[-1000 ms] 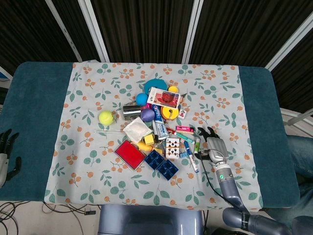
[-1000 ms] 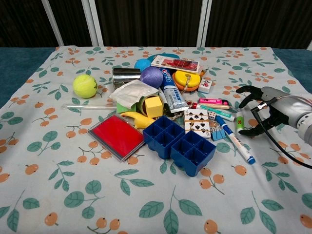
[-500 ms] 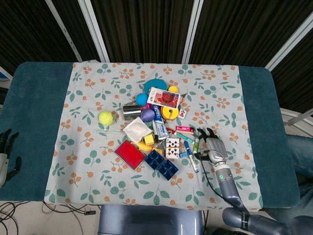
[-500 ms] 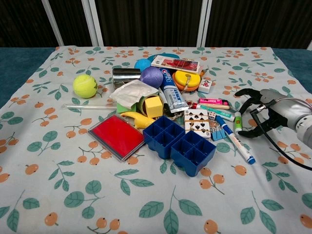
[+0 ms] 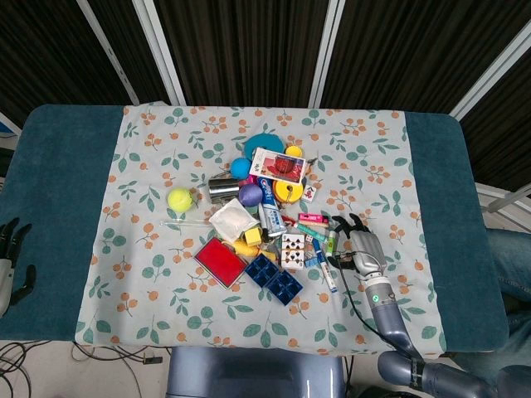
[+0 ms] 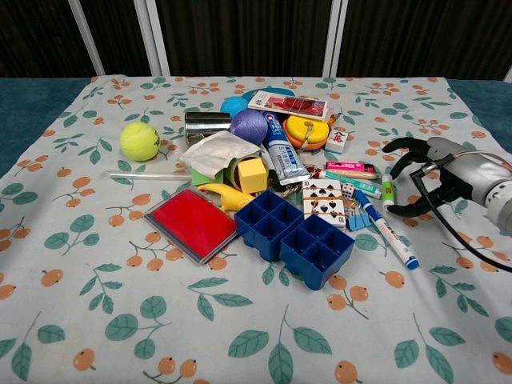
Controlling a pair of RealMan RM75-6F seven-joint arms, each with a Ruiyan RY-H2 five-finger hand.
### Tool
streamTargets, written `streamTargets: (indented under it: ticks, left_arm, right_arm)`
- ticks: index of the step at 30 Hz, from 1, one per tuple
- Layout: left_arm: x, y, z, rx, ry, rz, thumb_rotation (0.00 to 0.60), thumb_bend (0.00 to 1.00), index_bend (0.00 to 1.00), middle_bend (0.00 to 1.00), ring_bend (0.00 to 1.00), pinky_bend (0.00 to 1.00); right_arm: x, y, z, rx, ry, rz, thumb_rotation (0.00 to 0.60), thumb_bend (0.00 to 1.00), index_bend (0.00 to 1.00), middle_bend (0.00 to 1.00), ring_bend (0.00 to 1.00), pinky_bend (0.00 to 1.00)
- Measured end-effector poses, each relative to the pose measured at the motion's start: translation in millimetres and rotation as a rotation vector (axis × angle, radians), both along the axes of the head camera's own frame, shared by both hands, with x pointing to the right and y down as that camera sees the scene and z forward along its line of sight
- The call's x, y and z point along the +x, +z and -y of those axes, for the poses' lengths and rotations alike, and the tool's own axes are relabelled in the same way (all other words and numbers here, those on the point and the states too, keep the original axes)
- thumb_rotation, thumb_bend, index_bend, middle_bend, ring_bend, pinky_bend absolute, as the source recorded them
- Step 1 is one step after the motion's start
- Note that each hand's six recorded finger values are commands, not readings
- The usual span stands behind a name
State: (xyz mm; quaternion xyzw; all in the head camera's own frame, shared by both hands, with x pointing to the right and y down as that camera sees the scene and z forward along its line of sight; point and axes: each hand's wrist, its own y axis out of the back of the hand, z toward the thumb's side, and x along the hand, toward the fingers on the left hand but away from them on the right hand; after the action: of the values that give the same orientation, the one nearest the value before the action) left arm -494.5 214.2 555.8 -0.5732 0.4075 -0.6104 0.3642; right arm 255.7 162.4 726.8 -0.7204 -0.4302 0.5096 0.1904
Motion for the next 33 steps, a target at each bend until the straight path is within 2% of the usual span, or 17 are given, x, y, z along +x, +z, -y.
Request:
streamTargets:
  ticks: [7, 16, 24, 33]
  left_arm:
    - [0.4, -0.2, 0.0, 0.000, 0.000, -0.002, 0.600, 0.52, 0.09, 0.00, 0.00, 0.04]
    - [-0.1, -1.3, 0.3, 0.002, -0.004, -0.005, 0.600, 0.52, 0.09, 0.00, 0.00, 0.04]
    - [1.2, -1.2, -0.4, 0.002, 0.000, -0.005, 0.600, 0.52, 0.09, 0.00, 0.00, 0.04]
    - [1.8, -2.3, -0.8, 0.006, 0.001, -0.003, 0.600, 0.52, 0.09, 0.00, 0.00, 0.04]
  right_arm:
    - [0.7, -14.6, 11.7, 0.015, 0.028, 0.065, 0.600, 0.33, 0.18, 0.37, 0.08, 0.20]
    - [19.2, -57.9, 51.3, 0.065, 0.097, 0.227, 0.600, 0.33, 0.18, 0.37, 0.08, 0.20]
    - [39.4, -97.7, 77.0, 0.081, 0.193, 0.468, 0.600, 0.33, 0.18, 0.37, 0.07, 0.20]
    - [49.5, -130.3, 75.9, 0.050, 0.232, 0.778, 0.600, 0.33, 0.18, 0.37, 0.07, 0.20]
